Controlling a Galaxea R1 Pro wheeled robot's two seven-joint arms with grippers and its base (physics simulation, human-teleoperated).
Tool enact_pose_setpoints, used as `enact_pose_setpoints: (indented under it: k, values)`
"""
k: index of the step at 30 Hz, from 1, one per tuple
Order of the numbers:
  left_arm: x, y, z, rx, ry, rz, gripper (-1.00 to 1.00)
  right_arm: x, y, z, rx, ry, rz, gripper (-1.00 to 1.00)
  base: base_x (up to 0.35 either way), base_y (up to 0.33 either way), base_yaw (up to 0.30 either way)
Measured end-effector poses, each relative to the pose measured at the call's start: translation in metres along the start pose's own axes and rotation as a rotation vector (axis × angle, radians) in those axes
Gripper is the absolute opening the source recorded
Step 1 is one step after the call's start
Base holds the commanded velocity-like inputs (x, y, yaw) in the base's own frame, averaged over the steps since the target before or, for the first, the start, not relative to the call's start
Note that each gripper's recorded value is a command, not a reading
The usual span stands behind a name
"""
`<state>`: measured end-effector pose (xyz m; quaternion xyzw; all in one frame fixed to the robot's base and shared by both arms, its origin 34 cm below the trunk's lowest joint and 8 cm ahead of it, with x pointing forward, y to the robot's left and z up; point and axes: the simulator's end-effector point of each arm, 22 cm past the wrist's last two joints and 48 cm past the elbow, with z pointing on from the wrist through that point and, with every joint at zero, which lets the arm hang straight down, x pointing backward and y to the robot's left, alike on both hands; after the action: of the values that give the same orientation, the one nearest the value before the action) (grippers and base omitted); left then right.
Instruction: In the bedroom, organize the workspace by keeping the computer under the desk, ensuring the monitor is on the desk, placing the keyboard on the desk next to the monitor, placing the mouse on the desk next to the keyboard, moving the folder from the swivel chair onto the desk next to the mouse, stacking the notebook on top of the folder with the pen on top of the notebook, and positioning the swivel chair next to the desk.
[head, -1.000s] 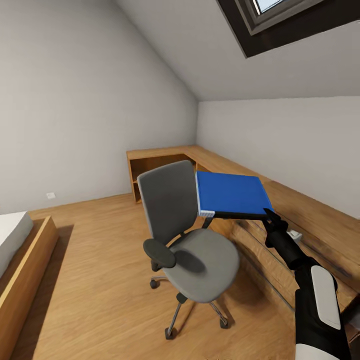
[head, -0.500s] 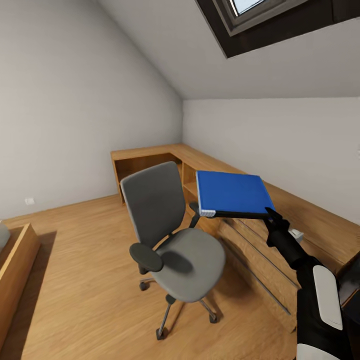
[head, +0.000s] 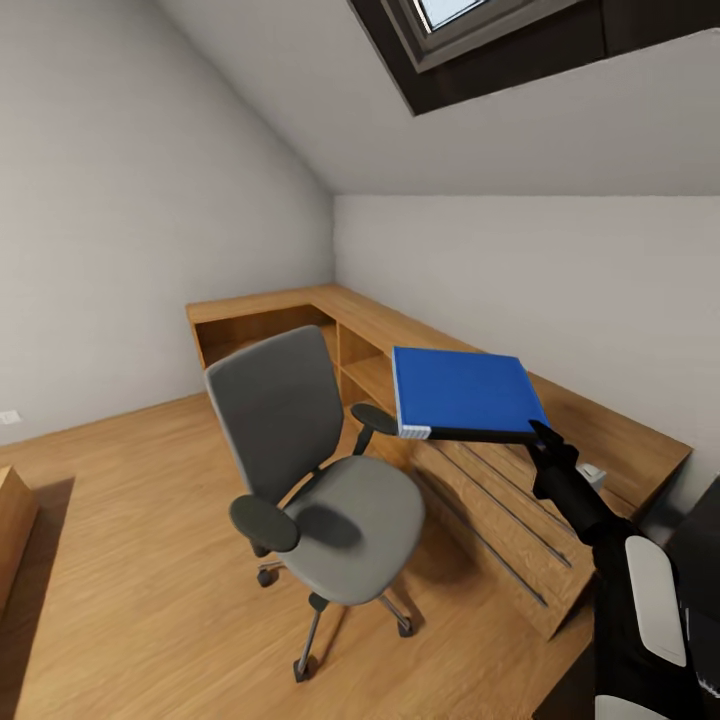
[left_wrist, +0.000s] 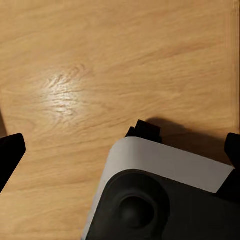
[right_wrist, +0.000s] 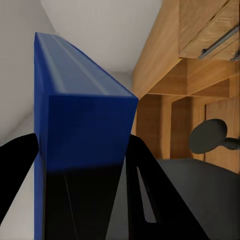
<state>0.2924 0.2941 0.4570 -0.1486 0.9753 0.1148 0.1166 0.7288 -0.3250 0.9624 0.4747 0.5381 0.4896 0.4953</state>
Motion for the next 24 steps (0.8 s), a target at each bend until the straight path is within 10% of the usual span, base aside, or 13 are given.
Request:
enact_pose_setpoints:
  k: [6,24]
  values:
    - [-0.035,0.003,-0.003,-0.008,-0.184,-0.079,1.0,0.001,-0.006,0.001,0.011,0.0,0.001,-1.0,0.0,0.0,-0.199]
    - [-0.013,0.016,-0.001,-0.041,-0.172,-0.066,1.0,0.001,-0.023,0.005,0.045,0.001,0.002,-1.0,-0.125,0.0,-0.199]
